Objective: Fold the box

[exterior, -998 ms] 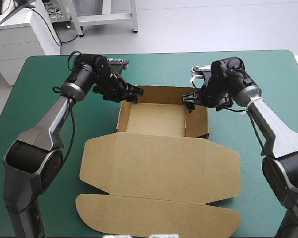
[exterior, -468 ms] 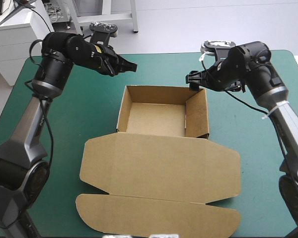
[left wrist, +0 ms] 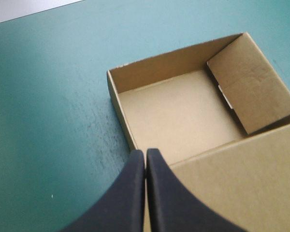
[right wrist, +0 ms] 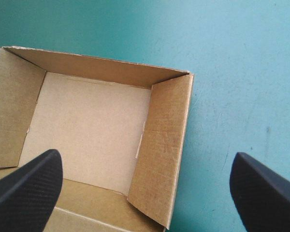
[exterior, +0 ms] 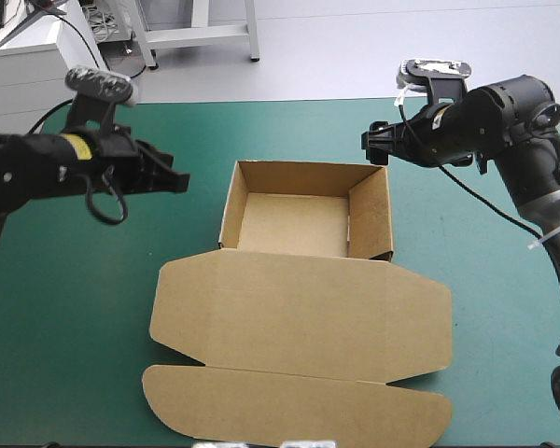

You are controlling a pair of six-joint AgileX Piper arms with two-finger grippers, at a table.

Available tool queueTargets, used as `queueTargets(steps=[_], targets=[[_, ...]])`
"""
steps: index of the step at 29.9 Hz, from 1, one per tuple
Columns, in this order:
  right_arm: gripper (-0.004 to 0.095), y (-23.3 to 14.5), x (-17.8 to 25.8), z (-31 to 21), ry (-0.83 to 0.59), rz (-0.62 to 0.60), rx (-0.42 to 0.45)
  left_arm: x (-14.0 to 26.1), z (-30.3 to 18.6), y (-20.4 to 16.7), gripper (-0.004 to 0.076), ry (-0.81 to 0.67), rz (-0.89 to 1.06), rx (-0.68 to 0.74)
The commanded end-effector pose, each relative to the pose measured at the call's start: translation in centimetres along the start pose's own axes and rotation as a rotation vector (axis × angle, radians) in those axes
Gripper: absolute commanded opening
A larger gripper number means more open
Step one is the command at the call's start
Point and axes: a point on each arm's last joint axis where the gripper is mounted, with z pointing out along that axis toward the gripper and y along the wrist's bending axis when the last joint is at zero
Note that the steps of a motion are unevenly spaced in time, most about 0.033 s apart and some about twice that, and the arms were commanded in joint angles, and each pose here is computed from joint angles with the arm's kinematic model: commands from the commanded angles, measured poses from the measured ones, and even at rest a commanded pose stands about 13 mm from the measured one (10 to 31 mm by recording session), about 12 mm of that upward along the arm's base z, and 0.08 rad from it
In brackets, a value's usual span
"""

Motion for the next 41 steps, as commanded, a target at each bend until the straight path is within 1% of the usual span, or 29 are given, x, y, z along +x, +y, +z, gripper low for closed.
queueTargets(steps=[1, 3, 7, 11, 15, 22, 27, 29, 32, 35, 37, 41], targets=[[0.0864, -0.4, 0.7, -1.0, -0.002, 0.014, 0.006, 3.0, -3.6, -0.6, -0.0008, 0.0, 0.013, 0.001], [0.0864, -0.8, 1.4, 0.4, 0.042, 0.013, 0.029, 4.8, -4.6, -0.8, -0.0008, 0.002, 0.011, 0.006], [0.0864, -1.4, 2.0, 2.9, 0.061, 0.038, 0.071, 8.1, -6.2, -1.0, -0.0008, -0.012, 0.016, 0.005], [0.0864, -1.7, 2.3, 6.0, 0.102, 0.062, 0.089, 11.0, -7.2, -1.2, -0.0008, -0.044, 0.027, 0.002], [0.0864, -1.7, 2.7, 9.3, 0.143, 0.09, 0.082, 13.5, -7.3, -1.2, -0.0008, -0.05, 0.057, -0.001], [0.0864, -1.9, 3.7, 14.5, 0.275, 0.114, 0.092, 16.7, -6.8, -1.1, -0.0008, -0.056, 0.072, -0.004], [0.0857, -1.9, 4.4, 16.0, 0.346, 0.113, 0.083, 18.2, -6.3, -1.1, -0.0008, -0.061, 0.078, -0.006], [0.0828, -2.0, 4.9, 16.8, 0.402, 0.106, 0.083, 18.6, -6.1, -1.0, -0.0008, -0.062, 0.079, -0.007], [0.0719, -2.1, 5.3, 17.4, 0.437, 0.107, 0.093, 18.9, -5.8, -1.0, -0.0008, -0.053, 0.077, -0.006], [0.054, -2.1, 5.1, 17.0, 0.421, 0.104, 0.094, 19.1, -5.8, -1.0, -0.0008, -0.053, 0.078, -0.008], [0.037, -2.1, 4.9, 16.4, 0.405, 0.097, 0.099, 19.1, -5.8, -1.0, -0.0008, -0.054, 0.078, -0.008], [-0.0008, -2.1, 4.7, 15.7, 0.396, 0.091, 0.103, 19.1, -5.8, -1.0, -0.0008, -0.054, 0.078, -0.008]])
